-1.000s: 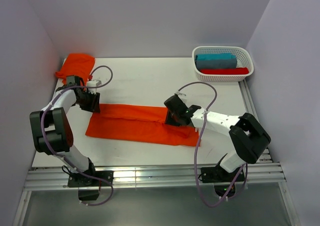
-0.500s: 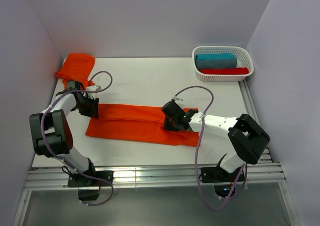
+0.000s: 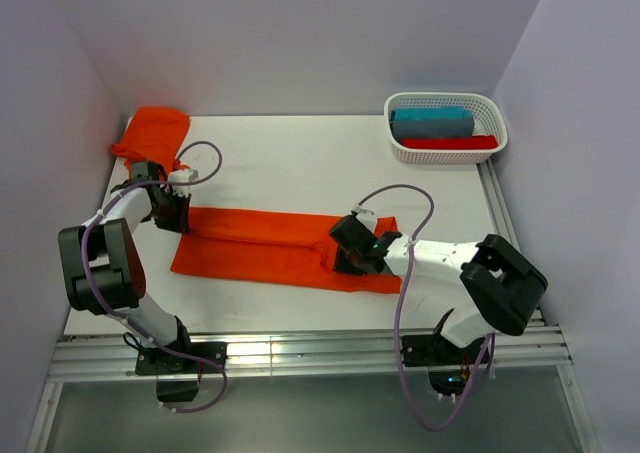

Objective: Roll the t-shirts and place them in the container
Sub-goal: Fold the tshirt

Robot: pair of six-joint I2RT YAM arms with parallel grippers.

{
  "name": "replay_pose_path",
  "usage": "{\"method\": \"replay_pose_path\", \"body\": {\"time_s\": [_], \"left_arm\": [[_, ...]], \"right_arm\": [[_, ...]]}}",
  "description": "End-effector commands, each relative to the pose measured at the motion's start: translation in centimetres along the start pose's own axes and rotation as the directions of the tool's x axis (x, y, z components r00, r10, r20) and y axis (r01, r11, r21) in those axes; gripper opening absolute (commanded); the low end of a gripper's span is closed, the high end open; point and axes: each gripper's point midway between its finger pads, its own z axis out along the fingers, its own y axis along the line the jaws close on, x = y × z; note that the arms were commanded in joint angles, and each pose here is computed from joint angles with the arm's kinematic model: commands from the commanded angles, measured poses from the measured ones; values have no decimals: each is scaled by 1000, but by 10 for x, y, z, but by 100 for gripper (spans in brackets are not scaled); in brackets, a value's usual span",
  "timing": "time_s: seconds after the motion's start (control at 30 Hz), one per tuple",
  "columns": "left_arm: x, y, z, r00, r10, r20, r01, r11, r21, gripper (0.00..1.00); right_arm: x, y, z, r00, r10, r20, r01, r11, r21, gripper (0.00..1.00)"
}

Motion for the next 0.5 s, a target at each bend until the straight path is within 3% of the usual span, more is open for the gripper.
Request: {"method": "replay_pose_path", "body": {"time_s": [0.0,0.27,0.47], "left_arm": [[-15,8,-7,998,-5,58,7,999,-36,6],[-49,11,-35,982,43,183,-29,997,-76,8],[-32,5,-31,984,76,163,-68,996,-56,25]], "right_arm": [[-4,-4,-5,999,22,32,-22,1000,11,36],[-3,-6,0,999,35,32,-35,999,20,37],[-7,-9,-2,998,44,42,-45,999,26,37]]}}
